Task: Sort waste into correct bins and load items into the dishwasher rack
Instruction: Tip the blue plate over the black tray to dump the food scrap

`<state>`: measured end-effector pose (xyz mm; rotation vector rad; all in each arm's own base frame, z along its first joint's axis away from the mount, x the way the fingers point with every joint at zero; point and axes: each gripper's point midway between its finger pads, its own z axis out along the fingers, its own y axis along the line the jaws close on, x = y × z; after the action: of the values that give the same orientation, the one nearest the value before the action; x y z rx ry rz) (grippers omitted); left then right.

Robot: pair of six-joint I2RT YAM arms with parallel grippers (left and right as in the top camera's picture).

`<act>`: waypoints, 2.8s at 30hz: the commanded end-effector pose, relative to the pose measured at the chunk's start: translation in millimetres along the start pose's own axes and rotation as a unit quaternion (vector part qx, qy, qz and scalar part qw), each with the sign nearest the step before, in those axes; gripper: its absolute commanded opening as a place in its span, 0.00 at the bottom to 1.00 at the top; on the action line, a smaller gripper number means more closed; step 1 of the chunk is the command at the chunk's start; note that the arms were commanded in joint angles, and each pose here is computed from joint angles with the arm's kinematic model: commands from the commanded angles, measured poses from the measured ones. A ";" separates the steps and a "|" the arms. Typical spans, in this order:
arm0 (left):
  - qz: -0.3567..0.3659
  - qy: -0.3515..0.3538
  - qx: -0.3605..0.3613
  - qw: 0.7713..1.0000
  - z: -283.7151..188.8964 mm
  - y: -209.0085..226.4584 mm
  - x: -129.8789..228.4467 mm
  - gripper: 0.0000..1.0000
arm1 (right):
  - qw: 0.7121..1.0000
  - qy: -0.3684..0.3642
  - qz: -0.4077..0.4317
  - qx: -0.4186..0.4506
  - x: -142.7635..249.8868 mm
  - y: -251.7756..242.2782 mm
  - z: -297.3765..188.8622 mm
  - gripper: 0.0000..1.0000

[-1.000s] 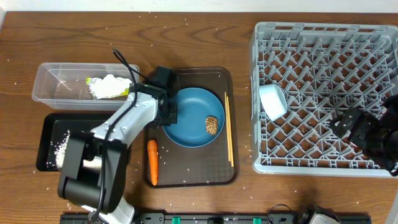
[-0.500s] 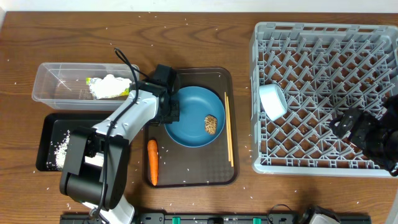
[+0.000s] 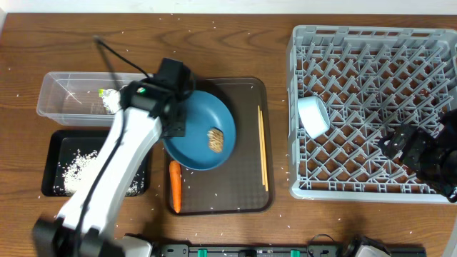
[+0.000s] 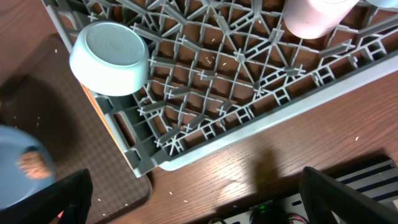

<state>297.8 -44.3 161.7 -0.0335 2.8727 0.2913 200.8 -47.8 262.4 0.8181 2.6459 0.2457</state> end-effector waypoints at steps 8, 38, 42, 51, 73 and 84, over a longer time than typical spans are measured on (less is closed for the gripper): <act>-0.055 -0.097 -0.228 0.967 -86.2 113.2 25.4 0.06 | 1.000 -0.006 0.000 0.002 -1.9 -1.9 -3.2 0.99; -0.073 -0.026 -0.515 0.854 -85.8 191.1 25.8 0.06 | 1.000 -0.007 -0.001 0.002 -2.5 -1.7 -3.2 0.99; -0.073 -0.028 -0.518 0.852 -87.2 191.8 25.7 0.06 | 1.000 -0.009 -0.001 0.001 -3.3 -1.6 -3.2 0.99; -0.104 0.004 -0.472 0.875 -78.2 185.7 44.0 0.06 | 1.000 -0.005 -0.006 0.002 -1.4 -2.1 -3.2 0.99; -0.137 -0.027 -0.465 0.874 -93.4 191.6 36.6 0.06 | 1.000 -0.006 -0.006 -0.002 -2.1 -0.5 -3.2 0.99; -0.071 -0.123 -0.007 0.990 -106.7 50.0 -16.4 0.06 | 0.975 0.001 -0.112 -0.191 5.6 63.4 -15.7 0.99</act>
<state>275.1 57.6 294.5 -0.5633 2.3843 0.7741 210.4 -32.1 268.7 0.6781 2.6330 0.3702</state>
